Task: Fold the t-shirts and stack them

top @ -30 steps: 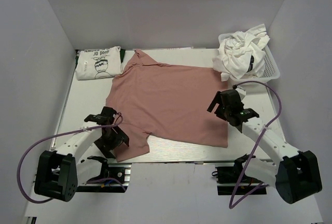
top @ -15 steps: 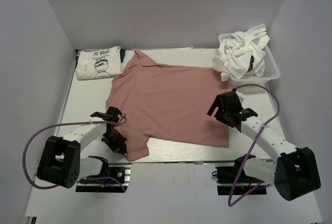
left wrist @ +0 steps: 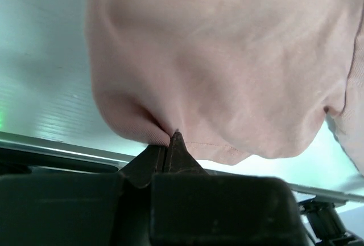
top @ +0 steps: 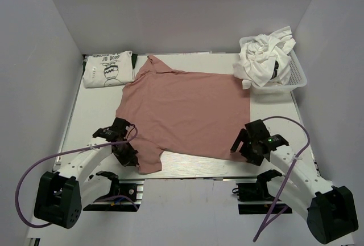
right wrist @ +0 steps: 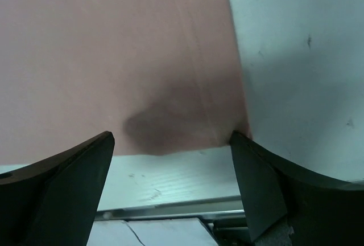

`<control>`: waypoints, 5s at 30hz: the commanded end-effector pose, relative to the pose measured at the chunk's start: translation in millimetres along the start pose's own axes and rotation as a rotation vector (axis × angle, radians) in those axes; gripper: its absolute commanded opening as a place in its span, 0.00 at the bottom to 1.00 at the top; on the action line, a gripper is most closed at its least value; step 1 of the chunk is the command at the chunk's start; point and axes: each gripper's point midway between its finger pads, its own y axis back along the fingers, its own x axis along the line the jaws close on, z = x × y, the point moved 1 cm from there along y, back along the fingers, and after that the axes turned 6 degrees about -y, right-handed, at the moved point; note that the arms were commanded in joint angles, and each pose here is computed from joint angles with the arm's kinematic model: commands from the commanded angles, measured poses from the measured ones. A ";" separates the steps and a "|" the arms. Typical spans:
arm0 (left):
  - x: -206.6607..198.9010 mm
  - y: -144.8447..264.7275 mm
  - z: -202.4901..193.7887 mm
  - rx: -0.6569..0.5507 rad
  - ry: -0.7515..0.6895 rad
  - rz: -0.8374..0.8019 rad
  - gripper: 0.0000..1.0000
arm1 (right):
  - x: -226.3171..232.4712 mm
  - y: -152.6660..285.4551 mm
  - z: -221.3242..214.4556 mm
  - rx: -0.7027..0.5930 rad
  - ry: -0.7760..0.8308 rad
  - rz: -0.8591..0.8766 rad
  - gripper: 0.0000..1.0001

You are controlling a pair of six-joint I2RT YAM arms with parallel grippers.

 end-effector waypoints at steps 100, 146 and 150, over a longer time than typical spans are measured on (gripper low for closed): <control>-101.2 -31.8 198.5 -0.346 -0.143 -0.051 1.00 | 148.4 -84.2 102.1 -0.146 0.246 0.171 0.90; -254.3 9.9 186.1 -0.408 -0.320 -0.583 1.00 | 99.0 -5.1 70.7 -0.234 0.296 0.229 0.90; -276.0 28.1 221.0 -0.508 -0.347 -0.537 1.00 | 102.6 2.0 79.8 -0.258 0.303 0.215 0.90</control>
